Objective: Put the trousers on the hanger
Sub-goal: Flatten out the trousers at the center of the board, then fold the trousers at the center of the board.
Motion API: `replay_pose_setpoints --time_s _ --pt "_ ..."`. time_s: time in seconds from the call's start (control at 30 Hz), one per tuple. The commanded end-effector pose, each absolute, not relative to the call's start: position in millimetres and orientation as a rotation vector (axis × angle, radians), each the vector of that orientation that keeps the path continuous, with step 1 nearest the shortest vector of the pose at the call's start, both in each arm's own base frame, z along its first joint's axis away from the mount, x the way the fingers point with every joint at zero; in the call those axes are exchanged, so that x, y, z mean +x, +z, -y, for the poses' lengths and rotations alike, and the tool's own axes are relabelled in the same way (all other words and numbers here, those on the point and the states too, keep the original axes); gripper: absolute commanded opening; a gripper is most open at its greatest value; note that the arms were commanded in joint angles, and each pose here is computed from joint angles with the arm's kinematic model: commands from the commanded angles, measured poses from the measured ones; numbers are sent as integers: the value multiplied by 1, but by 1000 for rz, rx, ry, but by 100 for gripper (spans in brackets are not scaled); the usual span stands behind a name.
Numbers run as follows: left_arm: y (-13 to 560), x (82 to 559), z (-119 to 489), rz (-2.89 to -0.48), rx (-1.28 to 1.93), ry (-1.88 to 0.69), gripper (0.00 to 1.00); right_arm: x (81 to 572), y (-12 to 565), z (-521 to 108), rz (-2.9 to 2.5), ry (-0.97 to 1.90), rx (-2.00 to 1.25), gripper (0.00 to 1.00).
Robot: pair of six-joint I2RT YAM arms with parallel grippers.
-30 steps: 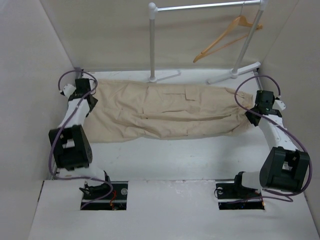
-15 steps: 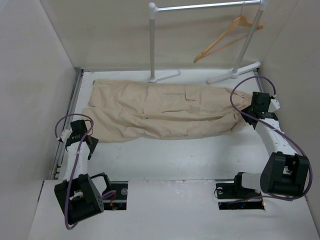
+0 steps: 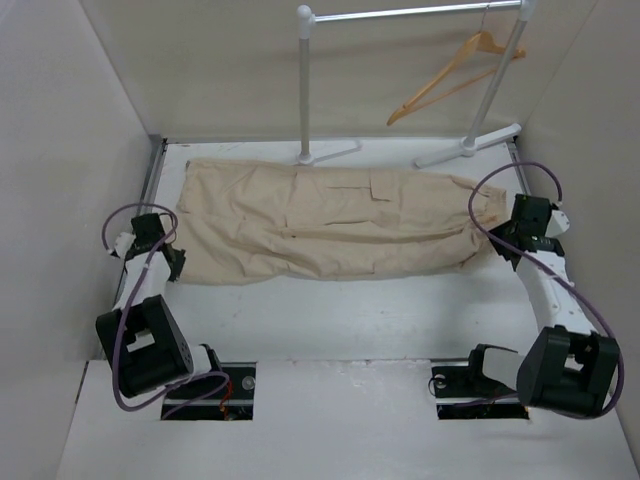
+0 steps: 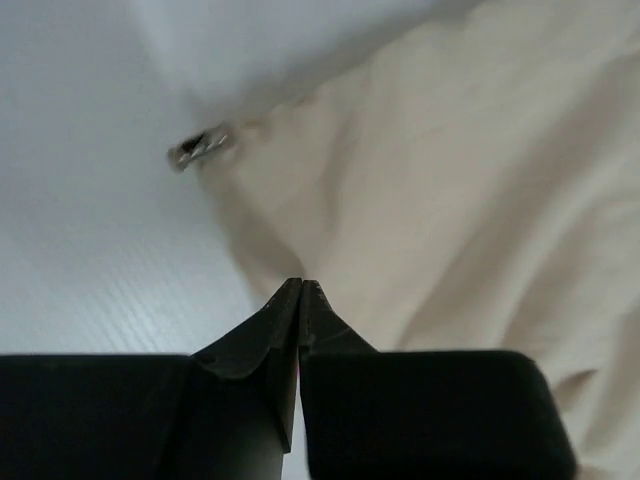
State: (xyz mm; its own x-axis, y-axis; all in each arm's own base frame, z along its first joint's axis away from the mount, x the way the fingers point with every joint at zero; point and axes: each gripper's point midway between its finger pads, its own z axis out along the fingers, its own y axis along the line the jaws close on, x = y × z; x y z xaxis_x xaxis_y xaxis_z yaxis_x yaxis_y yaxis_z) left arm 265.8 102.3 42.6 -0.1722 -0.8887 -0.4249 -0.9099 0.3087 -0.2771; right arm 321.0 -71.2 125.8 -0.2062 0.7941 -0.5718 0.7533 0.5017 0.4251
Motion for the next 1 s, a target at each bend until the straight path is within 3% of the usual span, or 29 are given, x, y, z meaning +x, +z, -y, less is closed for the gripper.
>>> replay_pose_setpoints --time_s 0.0,0.27,0.37,0.47,0.7,0.97 --pt "116 298 -129 -1837 -1561 83 1 299 146 80 -1937 37 1273 0" --pt "164 305 -148 -1759 -1583 165 0 230 186 105 -1815 -76 1329 0" --pt "160 310 -141 -1799 -1581 124 1 232 196 105 -1798 -71 1304 1" --pt "129 301 -112 -1925 -1550 115 10 250 159 102 -1861 -24 1349 0" --pt "73 268 -81 -2069 -1528 56 46 259 135 70 -1933 37 1287 0" --pt "38 266 -82 -2094 -1601 19 42 236 119 43 -1992 125 1222 0"
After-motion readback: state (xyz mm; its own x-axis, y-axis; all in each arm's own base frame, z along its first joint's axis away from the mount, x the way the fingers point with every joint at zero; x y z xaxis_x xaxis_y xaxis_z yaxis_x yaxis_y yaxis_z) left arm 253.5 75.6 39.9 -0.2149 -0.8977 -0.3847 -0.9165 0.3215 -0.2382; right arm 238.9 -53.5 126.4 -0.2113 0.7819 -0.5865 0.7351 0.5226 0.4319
